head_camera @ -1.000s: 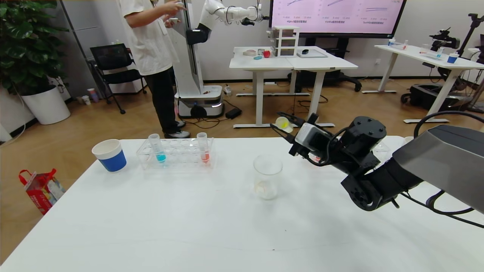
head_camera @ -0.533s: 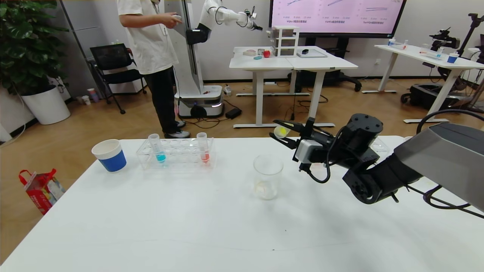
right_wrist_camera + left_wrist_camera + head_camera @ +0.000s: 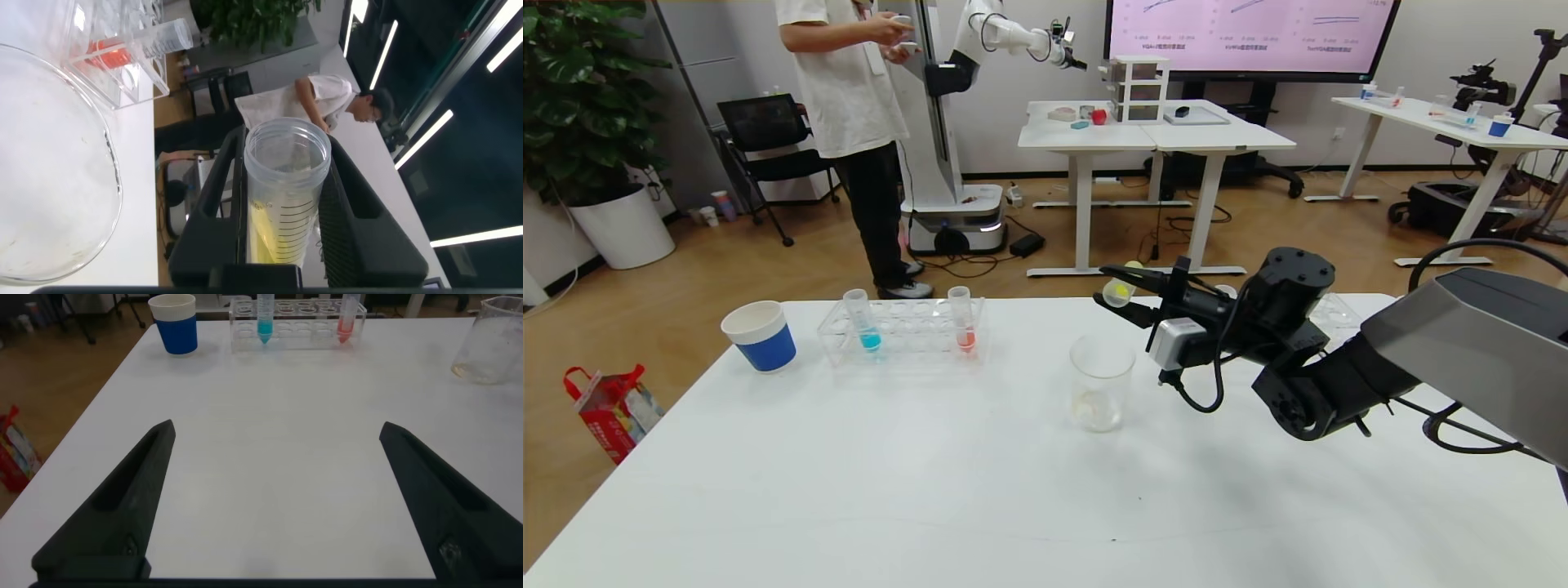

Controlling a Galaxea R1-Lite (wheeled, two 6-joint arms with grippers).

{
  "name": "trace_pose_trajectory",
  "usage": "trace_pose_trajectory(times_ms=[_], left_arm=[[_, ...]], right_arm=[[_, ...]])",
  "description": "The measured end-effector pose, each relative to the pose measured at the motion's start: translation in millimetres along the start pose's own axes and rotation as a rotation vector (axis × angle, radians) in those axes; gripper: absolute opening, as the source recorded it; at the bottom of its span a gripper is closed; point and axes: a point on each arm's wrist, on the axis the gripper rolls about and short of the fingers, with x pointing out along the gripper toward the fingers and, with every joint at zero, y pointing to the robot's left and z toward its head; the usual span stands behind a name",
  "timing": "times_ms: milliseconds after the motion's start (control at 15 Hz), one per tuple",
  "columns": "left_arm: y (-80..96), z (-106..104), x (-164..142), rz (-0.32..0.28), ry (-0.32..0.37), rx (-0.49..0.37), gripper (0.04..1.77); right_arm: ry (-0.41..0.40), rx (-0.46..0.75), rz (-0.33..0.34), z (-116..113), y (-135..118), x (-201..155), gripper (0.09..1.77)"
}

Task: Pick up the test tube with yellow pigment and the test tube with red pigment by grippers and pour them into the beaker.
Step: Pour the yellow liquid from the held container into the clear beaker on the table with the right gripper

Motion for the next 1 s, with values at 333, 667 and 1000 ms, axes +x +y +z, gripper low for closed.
trace_pose_trajectory(times_ms=[333, 667, 1000], left_arm=[[0.0, 0.0, 0.0, 0.000, 0.000, 0.000, 1.74], [0.0, 0.0, 0.0, 0.000, 0.000, 0.000, 1.74], [0.0, 0.0, 0.0, 0.000, 0.000, 0.000, 1.74]], right_arm=[[-0.010, -0.091, 0.013, 0.6, 5.6, 2.0, 0.51], [-0.033, -0.193, 0.026, -0.9, 10.3, 1.7, 0.51], [-0.040, -0.260, 0.039, -7.0, 15.8, -2.0, 0.51]])
